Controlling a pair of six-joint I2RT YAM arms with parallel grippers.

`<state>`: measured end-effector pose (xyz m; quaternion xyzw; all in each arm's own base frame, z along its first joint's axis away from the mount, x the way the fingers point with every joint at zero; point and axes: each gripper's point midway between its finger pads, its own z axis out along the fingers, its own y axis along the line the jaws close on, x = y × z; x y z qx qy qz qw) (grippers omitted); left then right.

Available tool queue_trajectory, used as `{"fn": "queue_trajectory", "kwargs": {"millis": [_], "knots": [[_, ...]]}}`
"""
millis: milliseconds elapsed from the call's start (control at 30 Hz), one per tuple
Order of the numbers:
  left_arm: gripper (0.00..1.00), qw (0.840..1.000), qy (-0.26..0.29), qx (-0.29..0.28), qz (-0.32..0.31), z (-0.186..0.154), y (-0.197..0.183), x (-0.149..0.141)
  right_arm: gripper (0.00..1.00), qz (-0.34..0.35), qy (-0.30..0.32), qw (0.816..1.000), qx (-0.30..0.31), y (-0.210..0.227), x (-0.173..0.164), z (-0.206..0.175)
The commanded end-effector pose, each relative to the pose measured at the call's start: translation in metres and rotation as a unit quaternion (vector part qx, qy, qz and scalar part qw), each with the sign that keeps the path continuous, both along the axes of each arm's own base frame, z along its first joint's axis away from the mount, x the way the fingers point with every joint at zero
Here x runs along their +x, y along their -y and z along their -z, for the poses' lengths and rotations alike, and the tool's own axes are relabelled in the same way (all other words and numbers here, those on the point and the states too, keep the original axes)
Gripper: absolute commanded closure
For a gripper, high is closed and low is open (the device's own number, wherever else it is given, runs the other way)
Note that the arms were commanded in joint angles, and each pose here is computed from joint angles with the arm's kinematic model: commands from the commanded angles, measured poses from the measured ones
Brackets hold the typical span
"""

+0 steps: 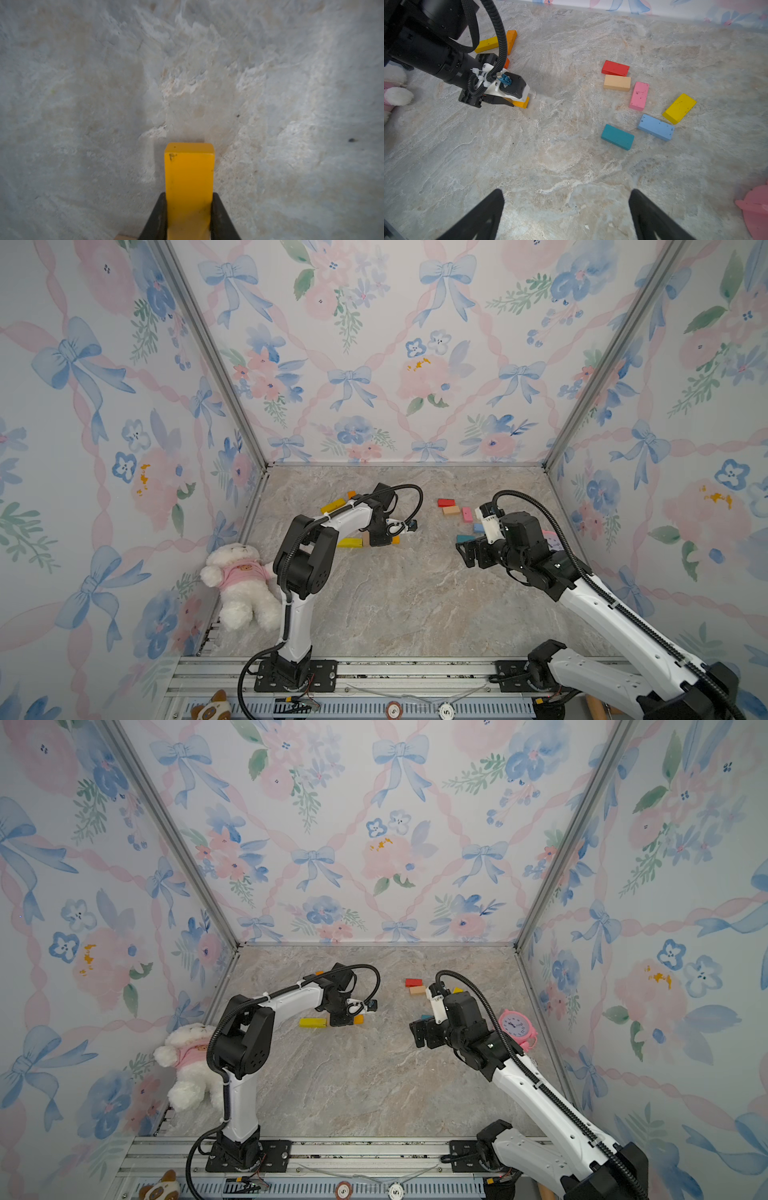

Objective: Assemble the letter t with building blocks
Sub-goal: Assemble the building block at the center of the board.

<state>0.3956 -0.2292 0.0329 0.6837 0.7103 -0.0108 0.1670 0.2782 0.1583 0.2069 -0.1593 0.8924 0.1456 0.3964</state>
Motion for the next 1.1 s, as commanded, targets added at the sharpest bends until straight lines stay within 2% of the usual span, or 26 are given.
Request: {"fn": "queue_trajectory", "kwargs": {"millis": [0, 433, 767, 1067], "knots": [[0.8, 1.0, -0.027, 0.007, -0.013, 0.013, -0.006, -0.008, 0.04, 0.002, 0.005, 1.0, -0.004, 0.003, 0.002, -0.005], [0.77, 0.999, -0.034, 0.019, -0.02, 0.02, -0.016, -0.012, 0.04, 0.002, 0.005, 1.0, -0.002, 0.003, 0.002, -0.005], [0.64, 0.999, -0.037, 0.016, -0.02, 0.019, -0.016, -0.015, 0.04, 0.003, 0.003, 1.0, -0.003, 0.003, 0.003, -0.003], [0.59, 0.999, -0.035, 0.027, -0.014, 0.02, -0.022, -0.02, 0.04, 0.003, 0.002, 1.0, -0.004, 0.003, 0.003, -0.002]]}}
